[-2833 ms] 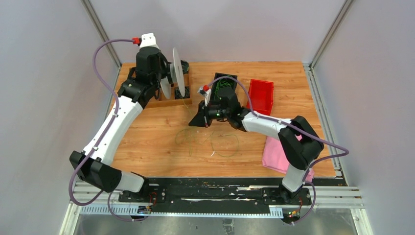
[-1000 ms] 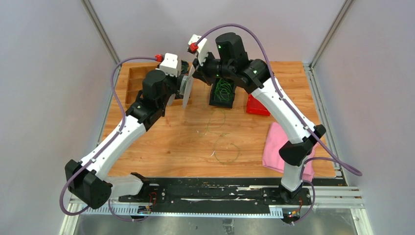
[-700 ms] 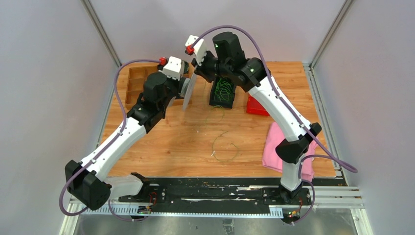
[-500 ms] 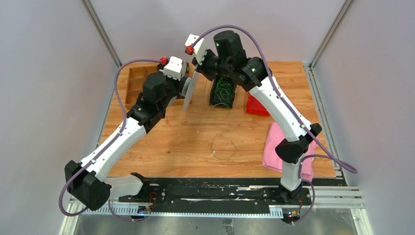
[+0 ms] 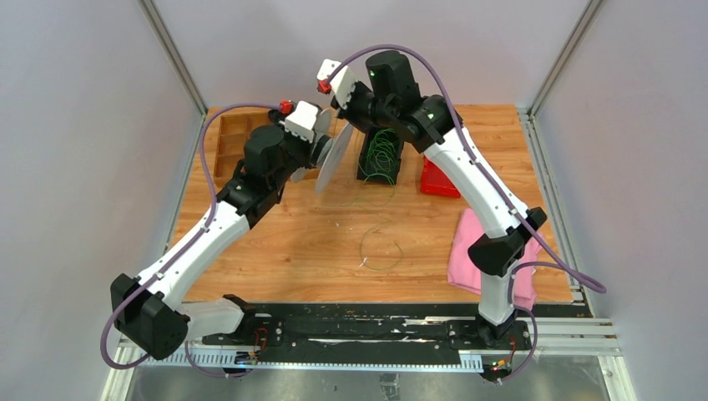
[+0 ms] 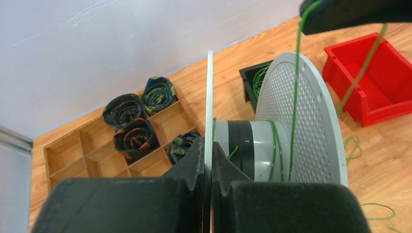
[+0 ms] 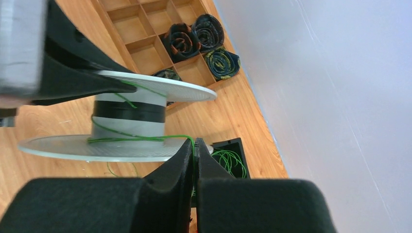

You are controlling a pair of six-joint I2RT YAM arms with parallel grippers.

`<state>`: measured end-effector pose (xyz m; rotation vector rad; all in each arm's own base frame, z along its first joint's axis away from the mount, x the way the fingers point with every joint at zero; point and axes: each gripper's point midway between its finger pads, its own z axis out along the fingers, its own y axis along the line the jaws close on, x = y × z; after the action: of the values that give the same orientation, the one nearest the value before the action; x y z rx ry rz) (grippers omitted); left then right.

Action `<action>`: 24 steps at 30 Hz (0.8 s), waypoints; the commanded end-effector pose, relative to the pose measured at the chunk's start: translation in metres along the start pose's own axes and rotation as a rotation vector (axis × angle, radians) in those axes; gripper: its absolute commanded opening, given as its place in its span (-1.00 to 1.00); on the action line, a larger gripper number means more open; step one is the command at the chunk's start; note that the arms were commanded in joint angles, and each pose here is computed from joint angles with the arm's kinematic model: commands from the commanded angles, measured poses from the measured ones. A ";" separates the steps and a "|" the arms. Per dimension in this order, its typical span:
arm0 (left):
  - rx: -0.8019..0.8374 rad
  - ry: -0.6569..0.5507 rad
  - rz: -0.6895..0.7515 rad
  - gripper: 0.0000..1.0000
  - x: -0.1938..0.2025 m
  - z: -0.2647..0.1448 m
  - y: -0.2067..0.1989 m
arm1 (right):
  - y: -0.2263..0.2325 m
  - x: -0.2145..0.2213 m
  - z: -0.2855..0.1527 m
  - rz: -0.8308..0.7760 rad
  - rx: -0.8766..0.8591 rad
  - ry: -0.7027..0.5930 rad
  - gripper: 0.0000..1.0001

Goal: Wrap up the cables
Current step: Wrap the cable around the cable reel.

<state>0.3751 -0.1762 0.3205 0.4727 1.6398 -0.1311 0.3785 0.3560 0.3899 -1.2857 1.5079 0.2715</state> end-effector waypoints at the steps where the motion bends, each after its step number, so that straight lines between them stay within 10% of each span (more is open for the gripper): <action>1: 0.085 -0.015 0.010 -0.99 -0.003 -0.011 -0.014 | -0.051 -0.009 -0.004 -0.053 0.169 -0.048 -0.97; 24: 0.182 -0.052 -0.052 -0.99 -0.021 -0.029 -0.029 | -0.087 0.073 0.016 0.028 0.231 0.092 -0.99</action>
<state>0.3530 -0.1928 0.3223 0.5441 1.6290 -0.2740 0.4432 0.3170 0.3446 -1.2266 1.6074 0.1249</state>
